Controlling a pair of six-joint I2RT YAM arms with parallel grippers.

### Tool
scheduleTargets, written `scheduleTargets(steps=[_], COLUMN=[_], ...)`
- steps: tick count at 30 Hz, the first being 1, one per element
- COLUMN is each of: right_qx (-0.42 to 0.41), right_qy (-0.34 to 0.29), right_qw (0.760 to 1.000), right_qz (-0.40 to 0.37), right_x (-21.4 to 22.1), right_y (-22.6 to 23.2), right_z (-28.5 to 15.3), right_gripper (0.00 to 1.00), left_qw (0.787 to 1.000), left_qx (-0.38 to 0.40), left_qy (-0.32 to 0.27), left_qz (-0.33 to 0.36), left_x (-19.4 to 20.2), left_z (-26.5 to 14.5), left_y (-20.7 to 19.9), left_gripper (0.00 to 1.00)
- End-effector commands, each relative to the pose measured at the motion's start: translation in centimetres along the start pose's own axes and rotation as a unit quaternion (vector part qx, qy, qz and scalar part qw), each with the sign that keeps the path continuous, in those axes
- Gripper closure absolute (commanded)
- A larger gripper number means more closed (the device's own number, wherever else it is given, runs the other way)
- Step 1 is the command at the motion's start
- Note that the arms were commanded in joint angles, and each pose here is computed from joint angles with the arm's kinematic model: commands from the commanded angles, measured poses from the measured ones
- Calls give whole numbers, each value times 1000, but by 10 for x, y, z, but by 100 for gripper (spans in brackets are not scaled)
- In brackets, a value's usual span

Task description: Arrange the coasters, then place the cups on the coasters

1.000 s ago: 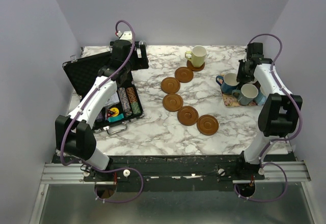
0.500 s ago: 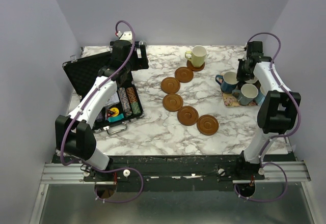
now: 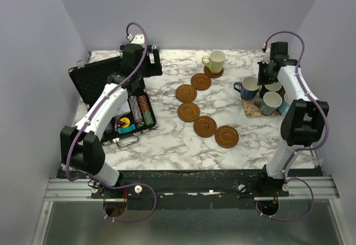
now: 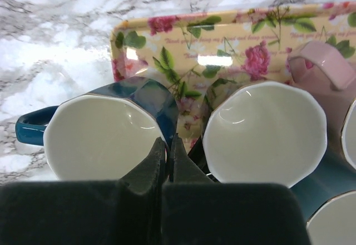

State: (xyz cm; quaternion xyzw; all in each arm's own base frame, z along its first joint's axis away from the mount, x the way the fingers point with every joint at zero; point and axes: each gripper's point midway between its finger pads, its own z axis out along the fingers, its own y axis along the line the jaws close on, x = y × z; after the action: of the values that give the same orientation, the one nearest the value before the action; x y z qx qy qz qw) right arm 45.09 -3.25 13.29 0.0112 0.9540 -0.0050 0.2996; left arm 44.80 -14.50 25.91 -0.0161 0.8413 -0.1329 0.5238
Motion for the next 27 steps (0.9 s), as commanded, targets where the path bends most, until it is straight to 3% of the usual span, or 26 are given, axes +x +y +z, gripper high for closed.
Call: scheduleTargets(steps=[1, 9, 13, 27], right_qx=[-34, -63, -89, -165], right_qy=[-74, -98, -96, -83], right_qw=[997, 993, 991, 980], right_qz=[-15, -18, -39, -74], right_x=[-49, -72, -79, -87], right_y=[11, 39, 75, 187], right_z=[-46, -75, -76, -43], right_gripper=[99, 99, 99, 99], left_qw=[1000, 1000, 1000, 999], left_qx=[2, 9, 7, -12], left_qy=[-10, -19, -18, -27], left_qz=[4, 6, 7, 20], left_x=[-6, -8, -8, -8], left_z=[-6, -6, -6, -12], left_y=[1, -1, 0, 9], left_gripper=[1, 1, 1, 1])
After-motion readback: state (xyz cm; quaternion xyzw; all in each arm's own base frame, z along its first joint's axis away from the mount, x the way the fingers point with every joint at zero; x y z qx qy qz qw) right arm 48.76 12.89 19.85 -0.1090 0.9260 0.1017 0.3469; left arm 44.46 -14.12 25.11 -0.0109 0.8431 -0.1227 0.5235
